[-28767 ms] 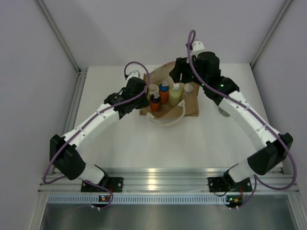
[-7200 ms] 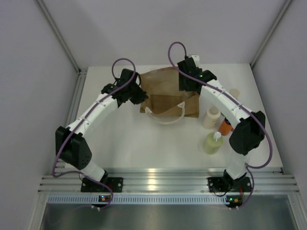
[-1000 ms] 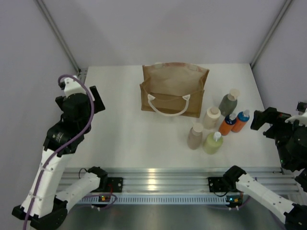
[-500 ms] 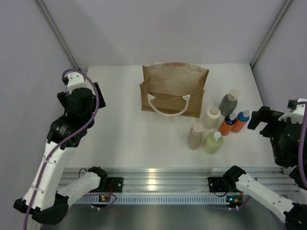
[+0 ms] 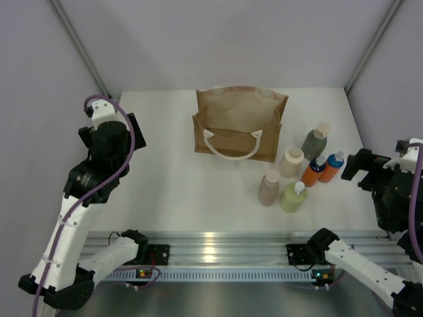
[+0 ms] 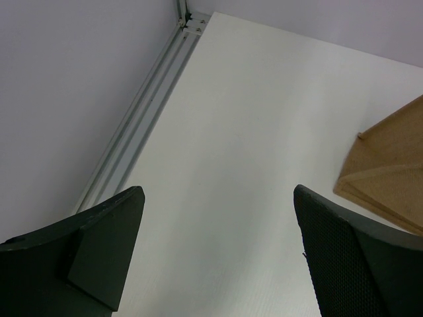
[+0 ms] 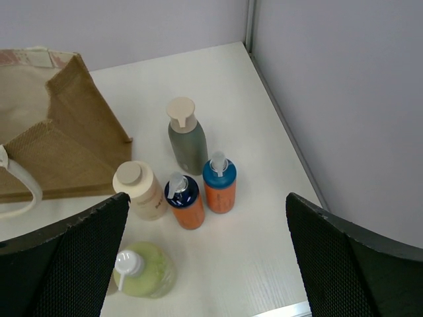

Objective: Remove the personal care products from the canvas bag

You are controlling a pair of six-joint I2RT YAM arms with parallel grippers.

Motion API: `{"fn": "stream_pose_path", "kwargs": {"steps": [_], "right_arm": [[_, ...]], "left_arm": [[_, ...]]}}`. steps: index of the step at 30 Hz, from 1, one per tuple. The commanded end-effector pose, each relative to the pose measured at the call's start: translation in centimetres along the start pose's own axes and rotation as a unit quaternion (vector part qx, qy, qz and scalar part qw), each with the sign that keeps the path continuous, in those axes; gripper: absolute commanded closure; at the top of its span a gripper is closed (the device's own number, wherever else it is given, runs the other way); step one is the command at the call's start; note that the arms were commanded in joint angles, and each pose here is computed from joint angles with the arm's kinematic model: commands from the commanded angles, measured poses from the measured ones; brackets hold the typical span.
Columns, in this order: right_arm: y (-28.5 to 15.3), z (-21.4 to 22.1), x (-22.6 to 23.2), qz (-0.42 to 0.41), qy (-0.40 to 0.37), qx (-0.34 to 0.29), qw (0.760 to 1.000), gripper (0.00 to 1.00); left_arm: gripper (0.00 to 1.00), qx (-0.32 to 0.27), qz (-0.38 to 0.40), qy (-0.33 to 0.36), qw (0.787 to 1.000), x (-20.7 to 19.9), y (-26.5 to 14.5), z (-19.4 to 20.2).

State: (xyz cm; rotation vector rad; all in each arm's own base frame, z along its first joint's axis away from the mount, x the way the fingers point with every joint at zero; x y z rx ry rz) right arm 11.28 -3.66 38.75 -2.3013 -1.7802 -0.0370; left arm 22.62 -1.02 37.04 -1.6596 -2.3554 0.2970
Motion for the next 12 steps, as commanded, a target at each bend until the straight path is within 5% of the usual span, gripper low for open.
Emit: {"fn": "stream_pose_path", "kwargs": {"steps": [1, 12], "right_arm": [[-0.23, -0.55, -0.47, 0.007, 0.009, -0.016, 1.0, 0.01], [-0.4, -0.69, -0.65, 0.004, 0.007, -0.019, 1.0, 0.01]], "left_arm": [[0.02, -0.014, 0.002, -0.017, 1.0, 0.38, -0.57, -0.75], [0.01, -0.012, 0.003, -0.025, 1.0, 0.27, -0.53, -0.54]]}}
Point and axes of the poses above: each gripper's point midway between its finger pads, its own y axis out along the fingers, its own x axis along the line the jaws close on, z = x × y, the point moved 4 cm from there along -y, back along the fingers, and after that the axes turned 7 degrees about y, right-handed, at the moved point
